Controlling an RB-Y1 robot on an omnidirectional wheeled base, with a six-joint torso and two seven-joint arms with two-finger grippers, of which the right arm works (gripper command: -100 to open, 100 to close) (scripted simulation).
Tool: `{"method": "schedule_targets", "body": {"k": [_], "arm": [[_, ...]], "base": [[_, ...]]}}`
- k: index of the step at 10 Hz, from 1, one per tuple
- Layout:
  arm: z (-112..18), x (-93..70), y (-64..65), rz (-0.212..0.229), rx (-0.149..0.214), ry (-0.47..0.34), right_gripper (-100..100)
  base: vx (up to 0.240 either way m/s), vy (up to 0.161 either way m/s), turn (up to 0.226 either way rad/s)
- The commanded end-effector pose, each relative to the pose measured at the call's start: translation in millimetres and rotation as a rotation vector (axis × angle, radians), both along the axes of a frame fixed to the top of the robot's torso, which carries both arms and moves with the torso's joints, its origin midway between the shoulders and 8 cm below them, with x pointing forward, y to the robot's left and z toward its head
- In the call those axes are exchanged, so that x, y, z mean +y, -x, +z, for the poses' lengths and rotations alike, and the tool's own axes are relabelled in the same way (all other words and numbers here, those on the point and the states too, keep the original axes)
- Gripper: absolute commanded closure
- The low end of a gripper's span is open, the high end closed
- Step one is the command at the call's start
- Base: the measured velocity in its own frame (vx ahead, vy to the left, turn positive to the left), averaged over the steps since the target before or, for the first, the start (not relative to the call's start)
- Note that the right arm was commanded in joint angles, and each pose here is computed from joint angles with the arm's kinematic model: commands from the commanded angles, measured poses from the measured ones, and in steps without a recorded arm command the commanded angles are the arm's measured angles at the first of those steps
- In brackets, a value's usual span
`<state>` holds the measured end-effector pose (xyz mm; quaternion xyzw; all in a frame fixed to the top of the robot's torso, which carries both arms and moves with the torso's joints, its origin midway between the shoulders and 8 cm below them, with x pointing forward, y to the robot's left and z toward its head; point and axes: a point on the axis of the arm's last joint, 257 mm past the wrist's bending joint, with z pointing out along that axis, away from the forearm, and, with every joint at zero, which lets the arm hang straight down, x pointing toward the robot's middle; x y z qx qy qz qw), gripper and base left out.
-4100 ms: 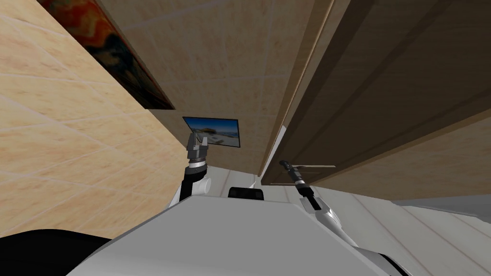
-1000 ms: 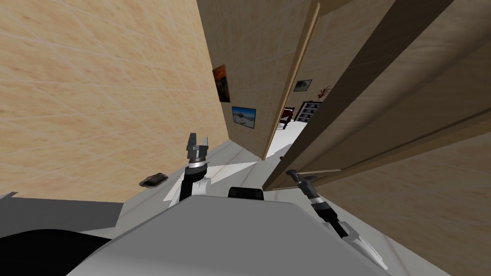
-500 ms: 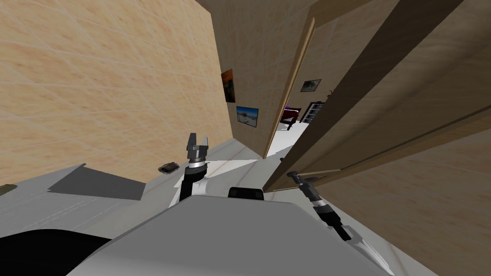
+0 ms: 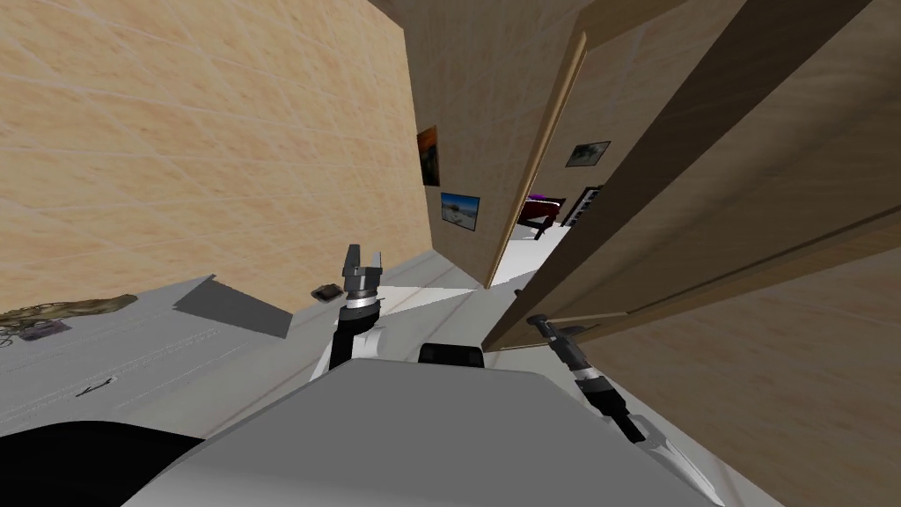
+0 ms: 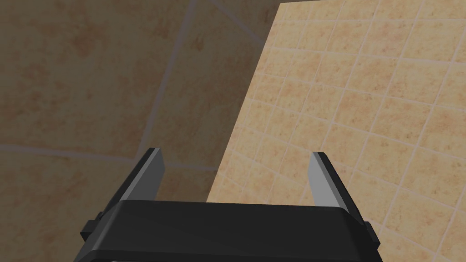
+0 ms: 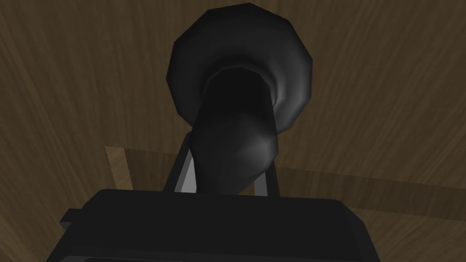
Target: Pull the door open
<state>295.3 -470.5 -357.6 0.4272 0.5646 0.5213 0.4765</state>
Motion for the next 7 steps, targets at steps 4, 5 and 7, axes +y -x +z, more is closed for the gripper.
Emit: {"method": "schedule_targets", "body": {"k": [4,5,7], "arm": [[1.1,-4.4,5.2,0.001,-0.001,0.006,100],[1.5,-5.0,5.9,0.002,-0.002,0.007,100],[2.2,-6.0,7.1,0.003,-0.003,0.008,100]], "base": [[-0.204,-0.091,0.171],[-0.199,-0.076,0.188],[-0.204,-0.073,0.140]]}}
